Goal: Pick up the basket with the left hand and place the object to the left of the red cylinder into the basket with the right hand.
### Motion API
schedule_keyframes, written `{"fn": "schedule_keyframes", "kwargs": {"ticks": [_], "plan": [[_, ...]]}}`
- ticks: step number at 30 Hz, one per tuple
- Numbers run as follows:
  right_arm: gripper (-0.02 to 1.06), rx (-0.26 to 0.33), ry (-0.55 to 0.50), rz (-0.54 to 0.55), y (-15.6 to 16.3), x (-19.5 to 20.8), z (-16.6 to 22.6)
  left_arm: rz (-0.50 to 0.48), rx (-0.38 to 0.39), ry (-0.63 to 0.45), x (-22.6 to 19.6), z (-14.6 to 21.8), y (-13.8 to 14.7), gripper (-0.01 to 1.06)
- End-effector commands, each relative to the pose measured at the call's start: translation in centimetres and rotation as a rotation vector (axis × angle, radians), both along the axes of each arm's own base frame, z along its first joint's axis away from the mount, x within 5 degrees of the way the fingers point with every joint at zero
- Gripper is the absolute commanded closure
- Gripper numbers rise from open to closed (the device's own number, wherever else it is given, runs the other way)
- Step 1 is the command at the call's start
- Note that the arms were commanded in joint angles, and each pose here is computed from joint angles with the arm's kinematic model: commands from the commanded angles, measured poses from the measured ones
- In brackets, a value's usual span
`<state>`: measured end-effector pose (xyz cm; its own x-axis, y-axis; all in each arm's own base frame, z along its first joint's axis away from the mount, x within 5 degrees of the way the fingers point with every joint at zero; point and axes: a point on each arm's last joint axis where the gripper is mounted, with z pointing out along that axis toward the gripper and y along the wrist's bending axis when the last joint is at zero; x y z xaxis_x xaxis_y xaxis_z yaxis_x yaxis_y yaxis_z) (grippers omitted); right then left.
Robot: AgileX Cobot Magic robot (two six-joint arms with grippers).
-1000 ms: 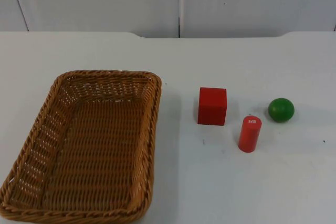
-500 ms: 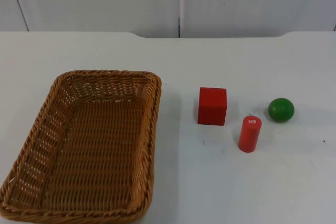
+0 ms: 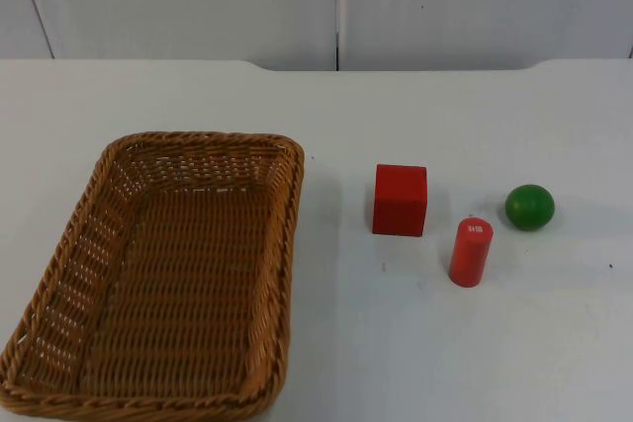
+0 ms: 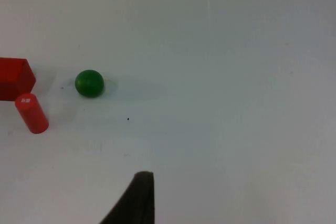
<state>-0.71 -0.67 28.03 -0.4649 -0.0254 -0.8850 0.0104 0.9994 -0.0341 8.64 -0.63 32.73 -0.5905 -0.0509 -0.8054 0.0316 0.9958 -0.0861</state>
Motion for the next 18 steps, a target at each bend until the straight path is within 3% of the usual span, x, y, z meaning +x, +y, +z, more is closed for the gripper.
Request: {"fn": "schedule_keyframes", "kwargs": {"ticks": [1,13,18], "plan": [[-0.01,-0.006,-0.009,-0.009,0.0,0.0,0.0,-0.018,-0.019,0.008,1.0,0.6,-0.2,0.0],[-0.01,-0.006,-0.035,-0.008,0.0,-0.1,0.4,-0.079,-0.071,0.172,5.8,-0.9,-0.6,0.0],[-0.01,-0.005,-0.043,-0.005,0.0,0.6,1.8,-0.084,-0.068,0.193,6.3,-1.3,-0.6,0.0]]}}
